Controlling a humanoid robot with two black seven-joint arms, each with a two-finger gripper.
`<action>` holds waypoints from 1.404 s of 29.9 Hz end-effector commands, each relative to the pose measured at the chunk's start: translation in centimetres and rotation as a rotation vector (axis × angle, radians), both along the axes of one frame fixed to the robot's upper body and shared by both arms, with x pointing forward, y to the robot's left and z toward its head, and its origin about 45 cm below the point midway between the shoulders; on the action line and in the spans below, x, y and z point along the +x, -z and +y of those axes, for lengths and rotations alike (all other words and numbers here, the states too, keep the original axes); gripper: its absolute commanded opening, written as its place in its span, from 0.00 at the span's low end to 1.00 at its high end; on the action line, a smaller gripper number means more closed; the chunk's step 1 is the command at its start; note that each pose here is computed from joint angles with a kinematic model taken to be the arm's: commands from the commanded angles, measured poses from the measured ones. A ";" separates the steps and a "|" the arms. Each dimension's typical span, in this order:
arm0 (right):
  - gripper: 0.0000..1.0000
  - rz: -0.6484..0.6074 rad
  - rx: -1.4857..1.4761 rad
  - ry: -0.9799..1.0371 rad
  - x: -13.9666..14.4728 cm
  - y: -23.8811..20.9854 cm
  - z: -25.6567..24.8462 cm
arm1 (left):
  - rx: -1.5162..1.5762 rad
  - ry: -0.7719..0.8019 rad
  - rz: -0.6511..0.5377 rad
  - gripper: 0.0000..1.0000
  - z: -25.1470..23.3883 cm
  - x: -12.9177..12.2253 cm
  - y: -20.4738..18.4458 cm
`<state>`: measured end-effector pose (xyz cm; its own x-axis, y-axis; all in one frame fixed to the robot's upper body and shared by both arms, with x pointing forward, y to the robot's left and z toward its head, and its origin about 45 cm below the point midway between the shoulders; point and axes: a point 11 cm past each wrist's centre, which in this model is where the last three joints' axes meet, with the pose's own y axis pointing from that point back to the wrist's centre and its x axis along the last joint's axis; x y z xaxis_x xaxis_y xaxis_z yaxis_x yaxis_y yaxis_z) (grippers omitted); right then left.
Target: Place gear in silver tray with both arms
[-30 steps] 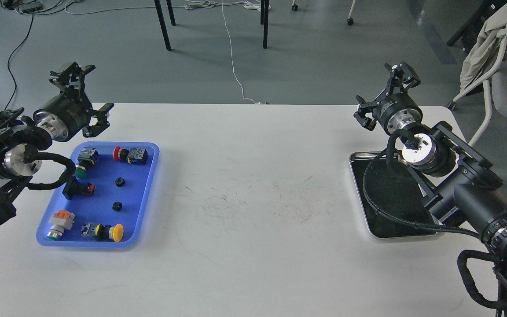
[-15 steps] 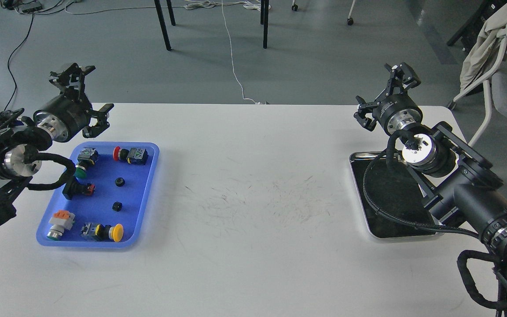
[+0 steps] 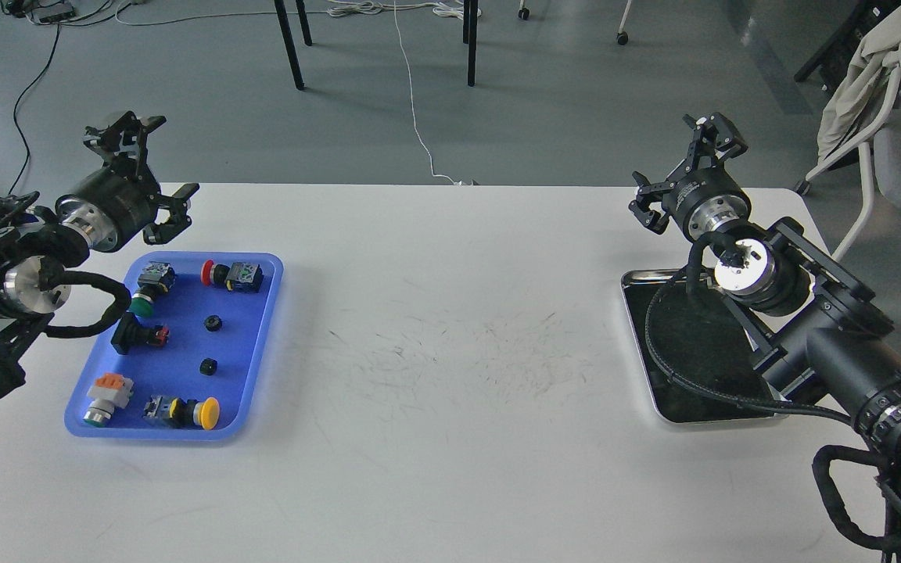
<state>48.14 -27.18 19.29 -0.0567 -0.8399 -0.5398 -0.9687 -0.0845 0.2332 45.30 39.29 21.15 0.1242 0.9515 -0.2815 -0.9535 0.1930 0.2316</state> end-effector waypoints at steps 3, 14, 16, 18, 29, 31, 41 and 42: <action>0.99 0.000 0.000 0.000 0.0 0.0 0.0 | 0.001 -0.001 0.000 0.99 0.1 -0.1 0.0; 0.99 0.000 0.000 0.001 0.0 0.1 0.0 | 0.002 0.001 -0.001 0.99 0.2 0.0 -0.1; 0.99 0.002 0.000 0.000 0.0 0.1 0.0 | 0.003 0.001 -0.001 0.99 0.2 0.0 -0.2; 0.99 0.002 0.000 0.000 0.0 0.1 0.0 | 0.003 0.001 -0.002 0.99 0.2 -0.1 -0.2; 0.99 0.003 -0.003 -0.004 -0.1 0.2 0.2 | 0.018 0.009 0.005 0.99 0.6 -0.3 -0.1; 0.99 0.003 0.000 -0.006 -0.1 0.2 0.4 | 0.029 0.021 0.013 0.99 0.5 -0.5 0.0; 0.99 0.008 0.001 -0.005 -0.2 0.5 0.4 | 0.123 0.117 0.033 0.99 2.1 -2.8 -1.9; 0.99 0.011 -0.001 -0.006 -0.3 0.7 0.4 | 0.150 0.131 0.046 0.99 2.4 -3.3 -1.9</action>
<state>47.96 -26.71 18.86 -0.0551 -0.8393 -0.5409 -0.9667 -0.0908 0.2393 43.23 40.75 22.26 0.2099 0.9586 -0.1927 -0.9235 0.2591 0.2828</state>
